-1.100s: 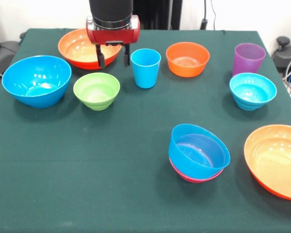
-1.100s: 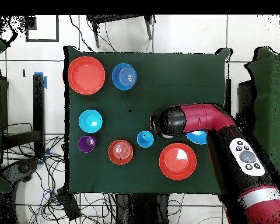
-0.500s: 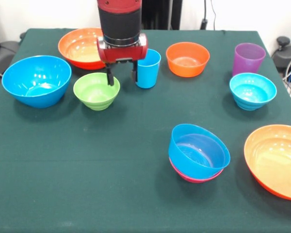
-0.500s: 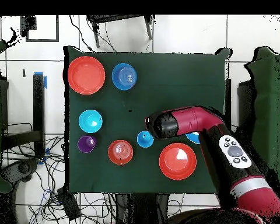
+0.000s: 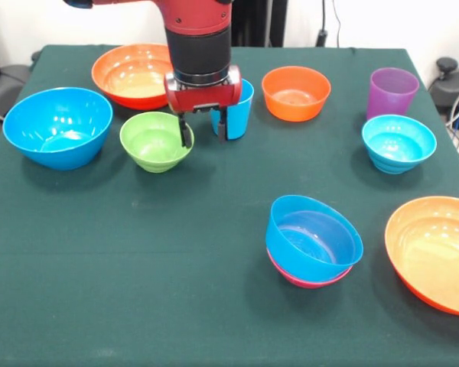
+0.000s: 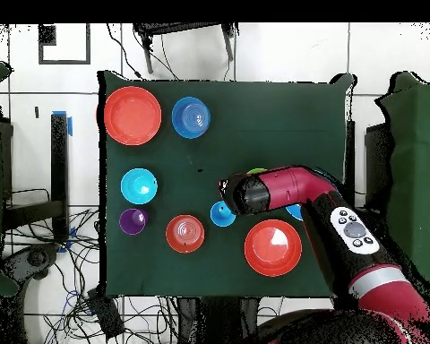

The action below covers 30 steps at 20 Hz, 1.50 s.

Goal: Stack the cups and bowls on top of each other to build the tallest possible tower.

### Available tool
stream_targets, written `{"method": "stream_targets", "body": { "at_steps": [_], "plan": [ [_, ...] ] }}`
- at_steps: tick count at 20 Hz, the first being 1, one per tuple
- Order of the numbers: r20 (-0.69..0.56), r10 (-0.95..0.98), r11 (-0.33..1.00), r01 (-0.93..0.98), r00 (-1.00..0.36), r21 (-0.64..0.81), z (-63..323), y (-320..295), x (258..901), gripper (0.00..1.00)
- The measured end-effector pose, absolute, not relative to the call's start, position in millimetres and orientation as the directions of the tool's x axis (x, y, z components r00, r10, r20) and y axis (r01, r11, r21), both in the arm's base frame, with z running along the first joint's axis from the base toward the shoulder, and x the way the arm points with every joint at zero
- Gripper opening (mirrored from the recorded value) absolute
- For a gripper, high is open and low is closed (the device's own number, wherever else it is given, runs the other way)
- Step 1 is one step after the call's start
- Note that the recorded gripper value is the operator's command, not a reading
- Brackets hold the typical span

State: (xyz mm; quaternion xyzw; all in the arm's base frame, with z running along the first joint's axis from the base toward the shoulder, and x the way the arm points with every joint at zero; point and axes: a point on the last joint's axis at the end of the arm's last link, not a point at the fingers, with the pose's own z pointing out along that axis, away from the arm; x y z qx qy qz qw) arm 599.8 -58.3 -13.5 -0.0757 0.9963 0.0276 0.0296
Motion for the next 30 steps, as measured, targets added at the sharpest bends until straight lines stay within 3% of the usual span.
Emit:
{"method": "stream_targets", "body": {
  "at_steps": [30],
  "plan": [
    [-0.104, -0.147, 0.989, -0.15, -0.984, 0.017, 6.8, -70.6, 610.7, 1.0]
  ]
}}
